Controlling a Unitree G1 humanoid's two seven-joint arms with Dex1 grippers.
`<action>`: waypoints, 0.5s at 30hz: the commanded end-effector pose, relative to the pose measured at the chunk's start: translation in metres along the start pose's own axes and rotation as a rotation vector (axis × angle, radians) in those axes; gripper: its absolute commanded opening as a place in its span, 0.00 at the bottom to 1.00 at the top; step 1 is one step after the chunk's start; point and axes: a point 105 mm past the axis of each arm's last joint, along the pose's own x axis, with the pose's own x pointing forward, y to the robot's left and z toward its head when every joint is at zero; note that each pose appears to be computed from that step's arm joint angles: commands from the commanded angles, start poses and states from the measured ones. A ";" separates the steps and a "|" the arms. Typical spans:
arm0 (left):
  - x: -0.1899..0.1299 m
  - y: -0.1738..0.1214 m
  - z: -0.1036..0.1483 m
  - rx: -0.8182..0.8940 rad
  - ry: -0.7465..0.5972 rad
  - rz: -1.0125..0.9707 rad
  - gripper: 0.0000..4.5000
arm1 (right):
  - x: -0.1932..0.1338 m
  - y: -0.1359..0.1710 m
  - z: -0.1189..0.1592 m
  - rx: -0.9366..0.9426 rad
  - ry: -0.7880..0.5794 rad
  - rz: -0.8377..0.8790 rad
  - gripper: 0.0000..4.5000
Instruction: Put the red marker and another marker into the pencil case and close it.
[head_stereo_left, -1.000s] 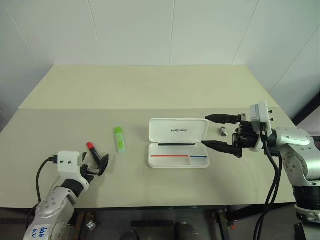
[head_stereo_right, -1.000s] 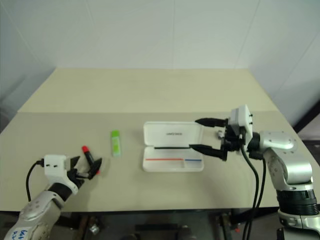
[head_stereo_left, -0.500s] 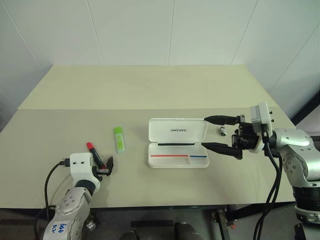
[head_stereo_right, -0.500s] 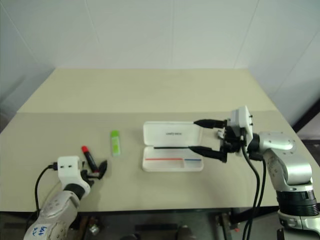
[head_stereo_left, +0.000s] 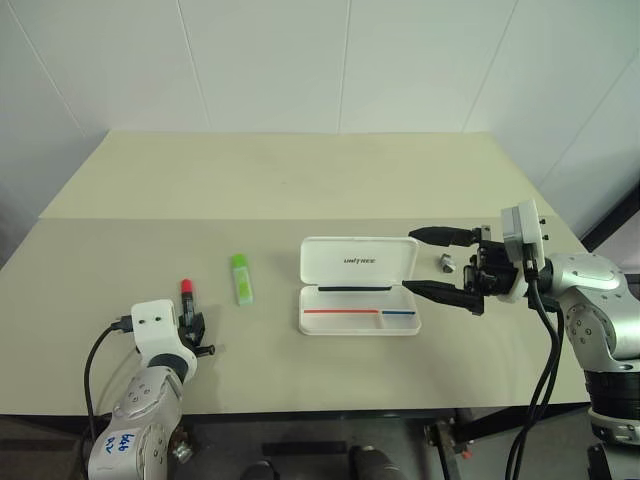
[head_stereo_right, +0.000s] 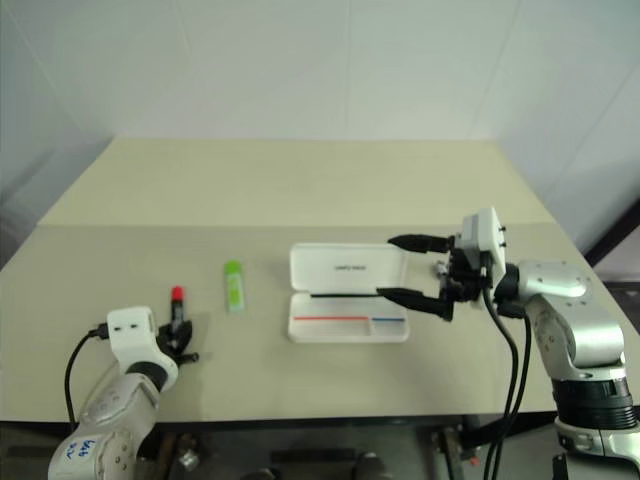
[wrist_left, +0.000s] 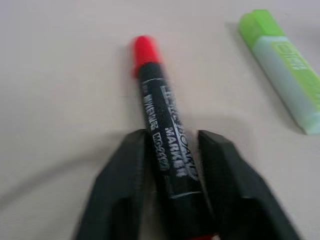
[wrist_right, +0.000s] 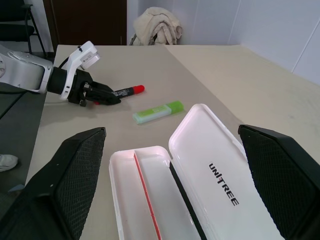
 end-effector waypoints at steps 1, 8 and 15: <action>-0.002 -0.005 -0.004 -0.010 0.022 -0.027 0.15 | -0.002 0.001 0.013 -0.014 -0.029 0.016 1.00; 0.002 -0.004 0.008 0.001 -0.025 -0.038 0.15 | -0.004 0.006 0.013 0.039 -0.040 0.057 1.00; 0.005 -0.010 0.035 -0.005 -0.153 -0.131 0.15 | -0.005 0.013 0.015 0.052 -0.033 0.124 1.00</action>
